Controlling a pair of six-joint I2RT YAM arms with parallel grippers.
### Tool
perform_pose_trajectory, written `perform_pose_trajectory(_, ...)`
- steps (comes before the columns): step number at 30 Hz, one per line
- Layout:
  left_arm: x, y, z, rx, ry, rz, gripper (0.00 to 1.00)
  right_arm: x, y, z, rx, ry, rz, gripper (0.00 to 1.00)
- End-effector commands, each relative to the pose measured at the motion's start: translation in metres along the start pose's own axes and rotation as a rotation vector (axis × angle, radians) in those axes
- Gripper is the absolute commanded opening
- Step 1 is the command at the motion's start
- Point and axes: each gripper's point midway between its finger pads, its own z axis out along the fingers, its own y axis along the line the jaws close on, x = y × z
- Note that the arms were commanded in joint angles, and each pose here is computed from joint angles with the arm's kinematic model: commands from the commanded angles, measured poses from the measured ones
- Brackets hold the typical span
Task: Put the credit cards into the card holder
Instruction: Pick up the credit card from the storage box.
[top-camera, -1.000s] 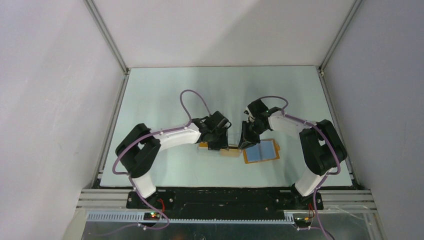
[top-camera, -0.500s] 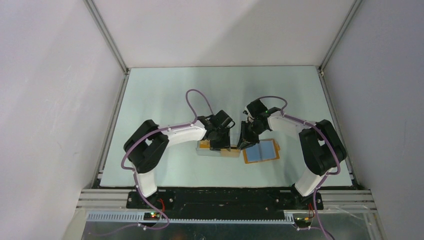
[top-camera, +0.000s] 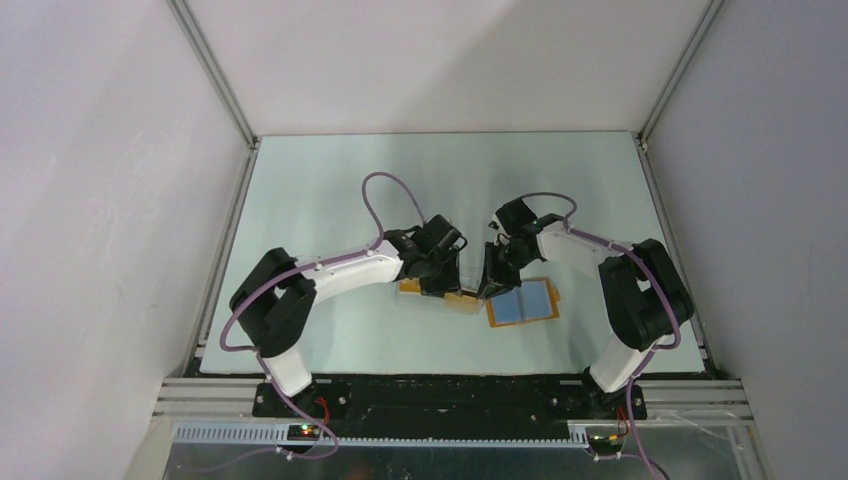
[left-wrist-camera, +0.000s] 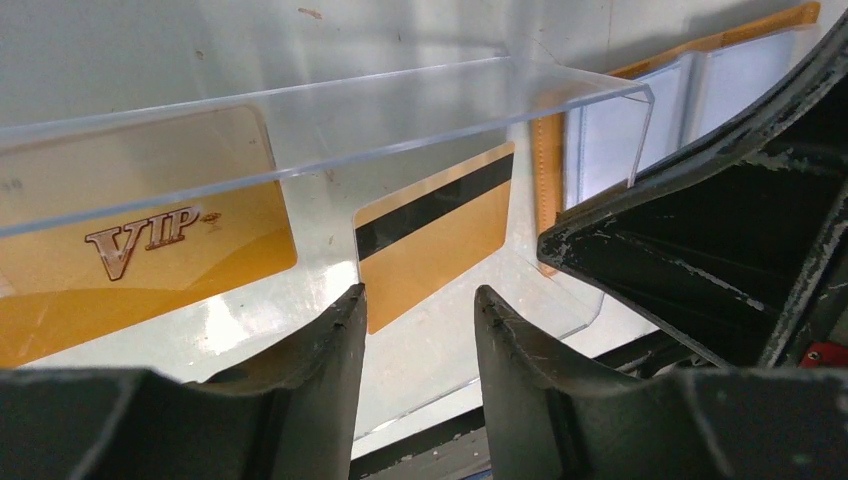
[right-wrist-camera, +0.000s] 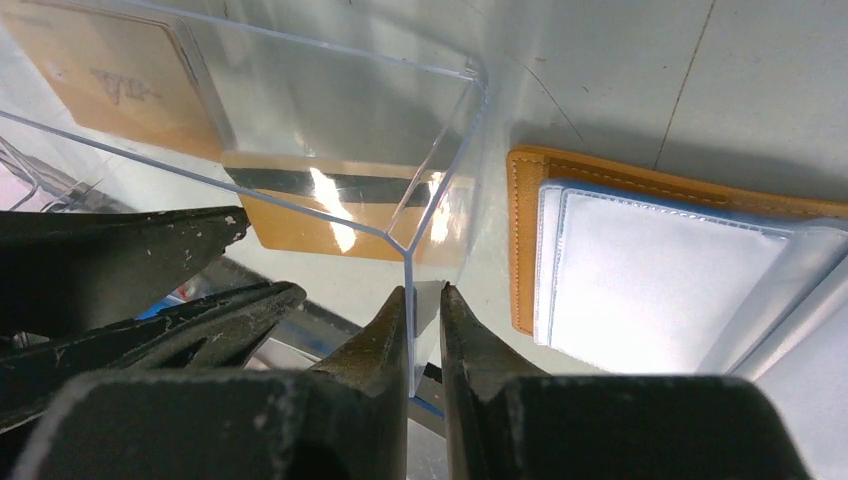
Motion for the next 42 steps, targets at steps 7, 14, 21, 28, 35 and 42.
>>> perform_pose_trajectory(7,-0.005,-0.044,-0.025,0.147,-0.048,0.029,0.43,-0.001,0.000,0.008,0.000,0.011,-0.008,0.02)
perform_pose_trajectory(14,-0.011,-0.070,-0.047,0.236,-0.061,0.059,0.40,-0.001,0.001,0.007,-0.002,0.009,-0.011,0.02)
perform_pose_trajectory(21,-0.013,-0.083,-0.058,0.302,-0.070,0.065,0.33,-0.002,0.005,0.001,-0.012,-0.010,-0.030,0.06)
perform_pose_trajectory(28,0.001,-0.061,-0.030,0.264,-0.014,0.037,0.33,-0.008,0.013,-0.024,-0.036,-0.079,-0.056,0.23)
perform_pose_trajectory(35,-0.005,-0.006,-0.018,0.123,-0.074,-0.003,0.47,-0.010,0.015,-0.028,-0.047,-0.094,-0.054,0.33)
perform_pose_trajectory(42,0.011,0.036,0.010,-0.032,-0.012,-0.033,0.50,-0.009,0.012,-0.022,-0.035,-0.077,-0.050,0.32)
